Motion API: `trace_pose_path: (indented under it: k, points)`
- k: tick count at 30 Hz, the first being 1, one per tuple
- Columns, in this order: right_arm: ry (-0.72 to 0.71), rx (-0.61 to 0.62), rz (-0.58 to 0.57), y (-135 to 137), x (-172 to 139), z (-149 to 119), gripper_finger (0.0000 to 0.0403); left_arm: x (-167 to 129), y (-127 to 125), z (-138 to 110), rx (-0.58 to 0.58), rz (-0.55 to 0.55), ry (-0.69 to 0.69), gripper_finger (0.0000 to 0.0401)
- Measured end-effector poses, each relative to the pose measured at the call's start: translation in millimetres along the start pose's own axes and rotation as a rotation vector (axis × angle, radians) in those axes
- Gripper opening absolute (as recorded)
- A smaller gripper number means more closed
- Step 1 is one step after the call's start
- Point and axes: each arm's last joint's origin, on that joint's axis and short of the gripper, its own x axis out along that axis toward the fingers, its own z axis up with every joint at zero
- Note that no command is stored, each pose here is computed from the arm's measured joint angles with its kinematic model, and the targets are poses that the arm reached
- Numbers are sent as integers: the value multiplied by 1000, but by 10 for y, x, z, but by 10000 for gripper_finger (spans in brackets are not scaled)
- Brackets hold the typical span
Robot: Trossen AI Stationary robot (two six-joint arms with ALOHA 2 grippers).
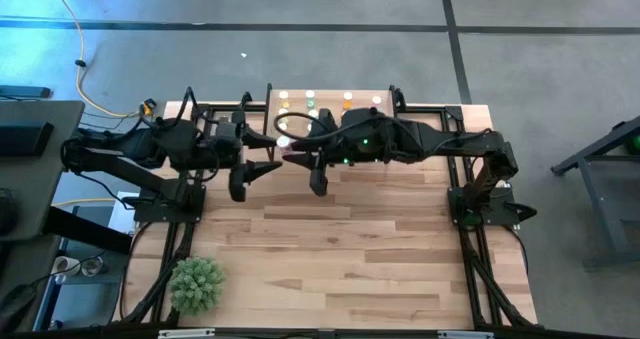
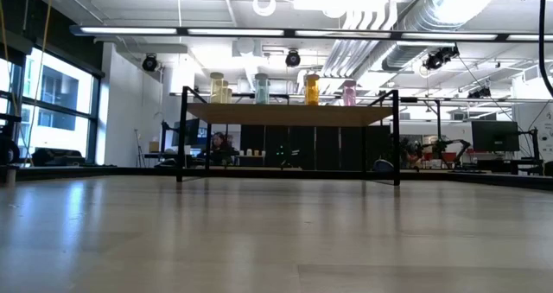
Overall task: Pick and place medicine bottles onto shelf by color
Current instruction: Put the pink pill bottle on the shelf aligned with the other pink pill bottles
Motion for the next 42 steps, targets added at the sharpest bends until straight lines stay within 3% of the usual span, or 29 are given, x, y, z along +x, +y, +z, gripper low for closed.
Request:
trace_pose_path:
  k: [12,29,42]
  points:
    - [-12,-67,14,-123,-88,69,73,267,129,31,19,97,-72,225]
    - [-21,-63,4,-177,-121,97,73,274,139,51,15,93,-91,129]
    - [-15,-66,1,-179,-121,91,89,275,138,47,35,91,-88,92]
